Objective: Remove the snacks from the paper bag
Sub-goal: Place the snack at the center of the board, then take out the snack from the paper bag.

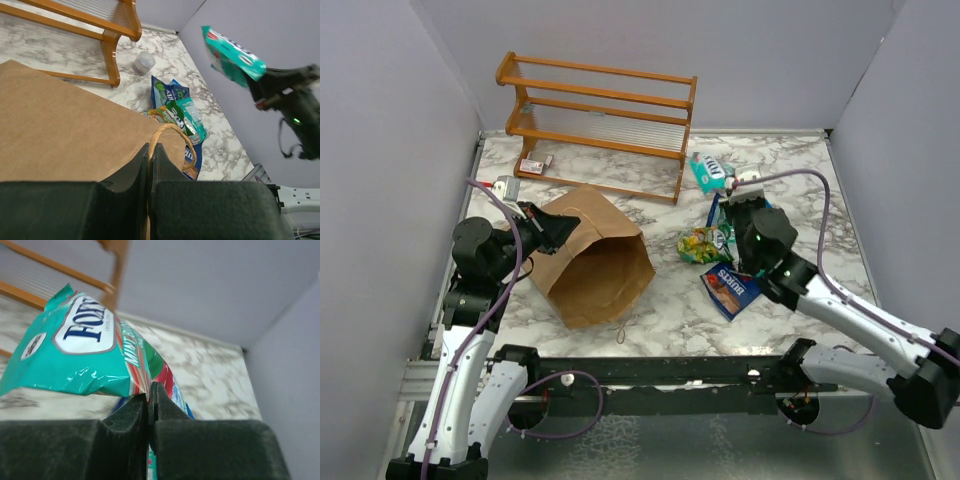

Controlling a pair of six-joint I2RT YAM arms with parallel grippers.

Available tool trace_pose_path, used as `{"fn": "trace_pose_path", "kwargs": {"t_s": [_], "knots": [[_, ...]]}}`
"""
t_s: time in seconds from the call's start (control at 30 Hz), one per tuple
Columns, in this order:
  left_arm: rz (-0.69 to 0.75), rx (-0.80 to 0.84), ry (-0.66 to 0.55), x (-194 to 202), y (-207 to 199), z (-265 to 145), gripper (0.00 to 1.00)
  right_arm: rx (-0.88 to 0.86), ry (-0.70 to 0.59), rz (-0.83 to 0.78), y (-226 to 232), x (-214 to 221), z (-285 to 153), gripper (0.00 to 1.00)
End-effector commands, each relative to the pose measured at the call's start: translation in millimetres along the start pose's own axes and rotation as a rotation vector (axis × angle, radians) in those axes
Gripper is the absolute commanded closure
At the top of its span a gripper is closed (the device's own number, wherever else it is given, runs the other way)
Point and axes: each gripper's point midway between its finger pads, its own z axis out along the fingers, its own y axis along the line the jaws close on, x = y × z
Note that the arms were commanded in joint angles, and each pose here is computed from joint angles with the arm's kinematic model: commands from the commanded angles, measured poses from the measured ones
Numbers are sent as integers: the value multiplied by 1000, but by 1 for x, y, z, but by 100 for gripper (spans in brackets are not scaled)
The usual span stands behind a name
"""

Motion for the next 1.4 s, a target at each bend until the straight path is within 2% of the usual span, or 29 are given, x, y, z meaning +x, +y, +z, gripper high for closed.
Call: {"fn": "trace_pose_path", "kwargs": {"t_s": [0.0, 0.1, 0.33, 0.43, 0.53, 0.6, 0.77, 0.87, 0.97, 1.07, 1.17, 1.27, 1.37], "knots": [[33, 72, -30, -13, -21, -4, 100, 222, 239, 114, -43, 78, 36, 98], [21, 118, -23, -8, -26, -4, 100, 238, 329, 111, -36, 120, 54, 91], [4, 177, -28, -5, -34, -5, 100, 158, 528, 73, 5, 203, 53, 91], [6, 197, -27, -6, -37, -5, 100, 113, 580, 81, 16, 219, 45, 89], [9, 197, -19, -5, -36, -4, 100, 60, 571, 138, 23, 214, 38, 89], [11, 194, -19, -4, -36, -4, 100, -1, 529, 191, 30, 199, 36, 85], [-2, 194, -18, -2, -34, -4, 100, -217, 430, 351, 56, 149, 26, 65], [-3, 192, -16, -1, -34, -4, 100, -501, 265, 434, 89, 100, 8, 51], [2, 194, -20, -3, -36, -5, 100, -790, 76, 450, 118, 52, -25, 47], [5, 196, -22, -5, -38, -6, 100, -1012, -116, 378, 144, 20, -67, 44], [6, 191, -23, -6, -38, -7, 100, -1132, -273, 248, 173, 2, -104, 41], [8, 192, -29, -6, -40, -10, 100, -1243, -365, 148, 206, -3, -134, 39], [8, 185, -30, -7, -41, -12, 100, -1278, -395, 29, 237, 4, -140, 38]]}}
